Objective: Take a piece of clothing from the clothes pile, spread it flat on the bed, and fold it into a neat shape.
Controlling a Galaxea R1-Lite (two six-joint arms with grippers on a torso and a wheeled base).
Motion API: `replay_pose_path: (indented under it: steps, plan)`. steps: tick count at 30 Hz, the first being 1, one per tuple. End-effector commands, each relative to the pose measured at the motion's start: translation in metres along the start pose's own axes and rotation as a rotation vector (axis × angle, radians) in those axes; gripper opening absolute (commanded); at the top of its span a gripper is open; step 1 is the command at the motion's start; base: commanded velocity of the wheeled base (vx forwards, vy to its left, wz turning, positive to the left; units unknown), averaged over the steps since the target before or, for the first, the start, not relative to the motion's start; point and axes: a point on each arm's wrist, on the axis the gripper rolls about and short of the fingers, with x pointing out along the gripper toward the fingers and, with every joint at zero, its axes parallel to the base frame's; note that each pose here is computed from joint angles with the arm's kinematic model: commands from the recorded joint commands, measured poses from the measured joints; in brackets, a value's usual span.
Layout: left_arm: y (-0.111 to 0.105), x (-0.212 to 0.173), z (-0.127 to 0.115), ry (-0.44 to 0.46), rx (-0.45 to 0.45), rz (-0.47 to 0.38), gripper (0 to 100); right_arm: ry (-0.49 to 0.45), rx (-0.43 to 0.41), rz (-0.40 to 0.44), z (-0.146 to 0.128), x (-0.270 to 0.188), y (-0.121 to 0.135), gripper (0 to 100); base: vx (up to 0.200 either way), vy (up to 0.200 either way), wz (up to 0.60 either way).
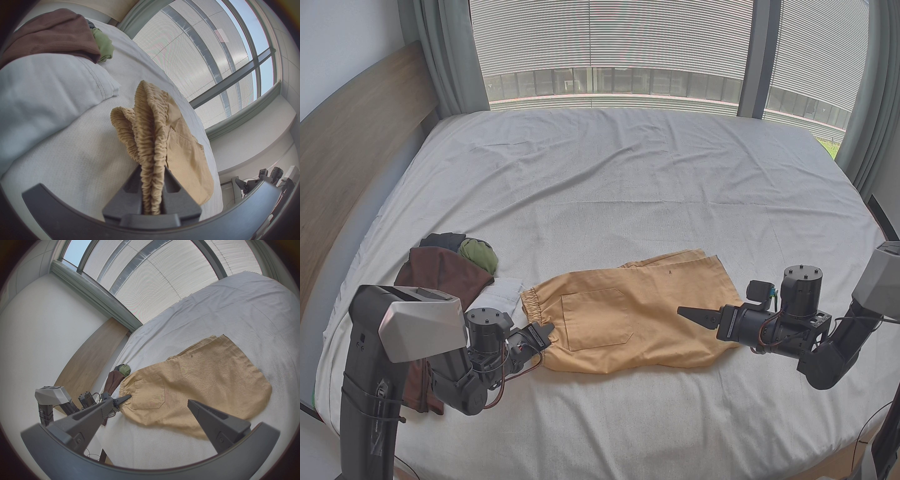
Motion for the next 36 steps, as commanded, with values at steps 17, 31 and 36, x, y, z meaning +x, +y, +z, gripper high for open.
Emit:
replay_pose_path:
  steps: [17,31,36]
  plan:
    - [0.004,-0.09,0.03,0.076,-0.059,0.041,0,0.032,0.01,-0.011,-0.016,0.012,-0.011,100,0.0,0.0,0.0]
    - [0.022,-0.109,0.043,0.062,-0.069,0.075,0,0.048,0.012,-0.01,-0.021,0.013,-0.01,100,0.0,0.0,0.0]
    - [0.004,-0.105,0.045,0.056,-0.041,0.017,0,0.048,0.011,-0.008,-0.021,0.013,-0.01,100,0.0,0.0,0.0]
